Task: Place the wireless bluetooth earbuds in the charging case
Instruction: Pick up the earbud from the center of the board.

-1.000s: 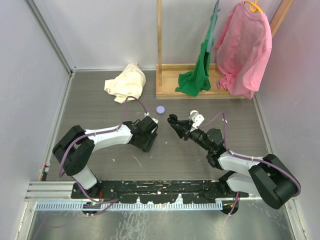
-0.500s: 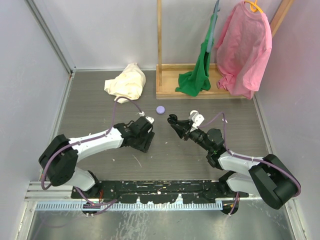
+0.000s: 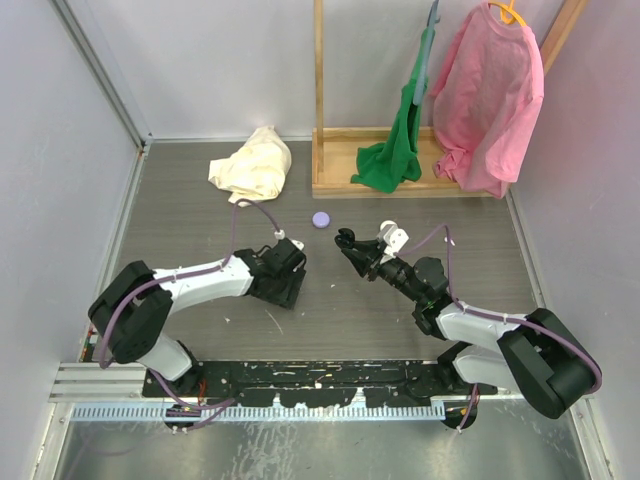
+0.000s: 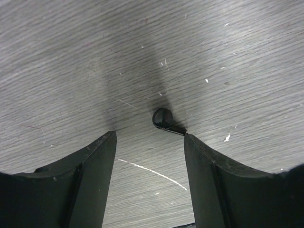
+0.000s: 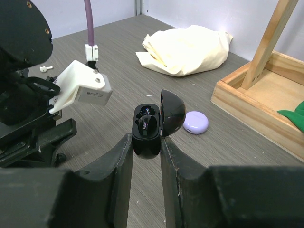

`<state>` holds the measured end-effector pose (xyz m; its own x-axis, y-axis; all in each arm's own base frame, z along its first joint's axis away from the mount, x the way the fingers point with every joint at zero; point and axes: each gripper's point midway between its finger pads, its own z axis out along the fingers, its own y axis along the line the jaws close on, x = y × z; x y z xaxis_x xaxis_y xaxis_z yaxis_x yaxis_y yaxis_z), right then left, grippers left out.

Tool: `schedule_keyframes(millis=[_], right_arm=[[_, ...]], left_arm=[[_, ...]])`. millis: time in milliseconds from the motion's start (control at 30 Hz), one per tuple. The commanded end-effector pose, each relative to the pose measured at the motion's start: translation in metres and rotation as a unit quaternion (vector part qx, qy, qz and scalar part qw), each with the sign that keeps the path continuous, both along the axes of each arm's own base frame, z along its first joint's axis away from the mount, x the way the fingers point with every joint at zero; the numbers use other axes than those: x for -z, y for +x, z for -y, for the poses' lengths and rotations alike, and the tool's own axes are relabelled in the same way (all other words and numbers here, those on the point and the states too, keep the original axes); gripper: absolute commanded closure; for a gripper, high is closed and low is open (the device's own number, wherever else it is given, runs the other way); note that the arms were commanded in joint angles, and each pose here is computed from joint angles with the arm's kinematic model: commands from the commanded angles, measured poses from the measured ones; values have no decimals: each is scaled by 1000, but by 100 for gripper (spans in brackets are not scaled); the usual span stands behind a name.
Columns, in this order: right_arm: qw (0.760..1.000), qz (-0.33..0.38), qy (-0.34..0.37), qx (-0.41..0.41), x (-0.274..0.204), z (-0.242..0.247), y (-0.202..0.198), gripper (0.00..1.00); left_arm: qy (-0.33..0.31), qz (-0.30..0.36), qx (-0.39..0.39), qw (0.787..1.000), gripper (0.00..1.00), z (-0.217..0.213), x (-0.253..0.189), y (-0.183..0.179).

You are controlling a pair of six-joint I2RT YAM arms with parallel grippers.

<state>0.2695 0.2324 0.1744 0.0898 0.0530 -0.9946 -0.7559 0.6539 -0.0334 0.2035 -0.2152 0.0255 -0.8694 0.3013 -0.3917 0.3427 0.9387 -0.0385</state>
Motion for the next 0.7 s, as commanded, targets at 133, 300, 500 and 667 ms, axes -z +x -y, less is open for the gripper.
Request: schedule_keyframes(millis=[133, 300, 500, 667], right_arm=[[999, 42, 18, 11, -27, 3, 5, 99], [999, 42, 18, 11, -27, 3, 4, 99], [999, 41, 18, 10, -27, 3, 4, 99], [999, 42, 17, 11, -27, 3, 4, 99]], left_arm=[[22, 8, -16, 1000, 48, -10, 5, 4], [34, 19, -22, 999, 57, -20, -2, 4], [22, 33, -29, 999, 54, -20, -14, 7], [-33, 22, -33, 999, 53, -1, -20, 6]])
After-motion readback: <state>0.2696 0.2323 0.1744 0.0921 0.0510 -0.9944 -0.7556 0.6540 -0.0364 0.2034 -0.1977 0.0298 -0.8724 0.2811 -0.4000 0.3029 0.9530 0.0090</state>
